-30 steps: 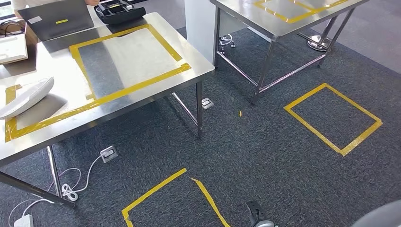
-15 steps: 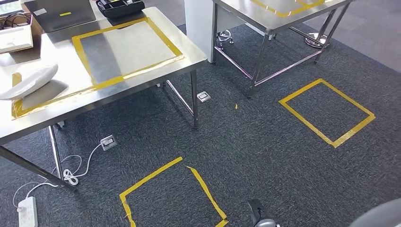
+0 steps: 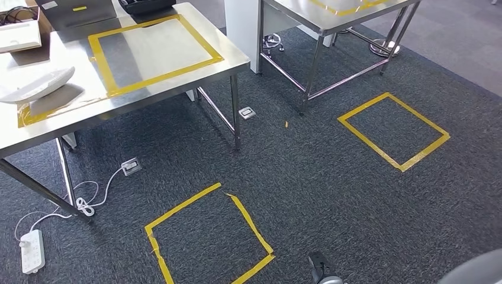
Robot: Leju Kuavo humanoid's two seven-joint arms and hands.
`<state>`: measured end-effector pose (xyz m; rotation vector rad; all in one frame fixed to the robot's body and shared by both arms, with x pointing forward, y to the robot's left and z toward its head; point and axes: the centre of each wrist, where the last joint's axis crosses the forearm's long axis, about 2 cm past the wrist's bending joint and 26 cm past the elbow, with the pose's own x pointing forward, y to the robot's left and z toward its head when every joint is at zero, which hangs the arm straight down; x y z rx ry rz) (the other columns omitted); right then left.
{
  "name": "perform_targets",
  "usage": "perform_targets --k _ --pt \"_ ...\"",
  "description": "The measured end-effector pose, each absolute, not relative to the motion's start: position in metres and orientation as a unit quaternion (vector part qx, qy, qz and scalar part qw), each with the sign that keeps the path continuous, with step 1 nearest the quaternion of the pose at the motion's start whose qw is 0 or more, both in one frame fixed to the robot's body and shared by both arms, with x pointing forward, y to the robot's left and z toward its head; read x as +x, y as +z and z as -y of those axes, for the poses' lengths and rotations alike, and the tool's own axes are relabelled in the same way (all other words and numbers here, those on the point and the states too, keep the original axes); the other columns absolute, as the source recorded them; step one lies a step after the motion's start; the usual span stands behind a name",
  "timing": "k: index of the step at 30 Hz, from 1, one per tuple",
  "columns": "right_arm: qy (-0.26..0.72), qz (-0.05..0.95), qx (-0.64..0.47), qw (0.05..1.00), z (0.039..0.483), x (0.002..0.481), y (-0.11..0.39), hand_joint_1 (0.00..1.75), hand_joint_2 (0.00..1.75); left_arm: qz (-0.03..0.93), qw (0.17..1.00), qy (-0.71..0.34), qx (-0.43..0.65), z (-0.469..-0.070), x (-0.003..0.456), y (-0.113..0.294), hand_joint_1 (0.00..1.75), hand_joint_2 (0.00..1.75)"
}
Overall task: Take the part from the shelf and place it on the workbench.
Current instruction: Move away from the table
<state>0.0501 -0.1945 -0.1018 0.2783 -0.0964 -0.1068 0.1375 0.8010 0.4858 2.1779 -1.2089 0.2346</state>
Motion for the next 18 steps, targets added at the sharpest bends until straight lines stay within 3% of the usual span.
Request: perform_targets --k 16,18 --pt "-0.054 0.048 0.14 0.988 0.1931 0.0505 -0.1015 0.0 0.0 0.458 0.316 0.09 0.826 -0.8014 0.137 0.4847 0.0 0.0" --pt "-0.054 0.047 0.14 0.988 0.1929 0.0492 -0.1016 0.0 0.0 0.458 0.316 0.09 0.826 -0.8013 0.137 0.4849 0.0 0.87"
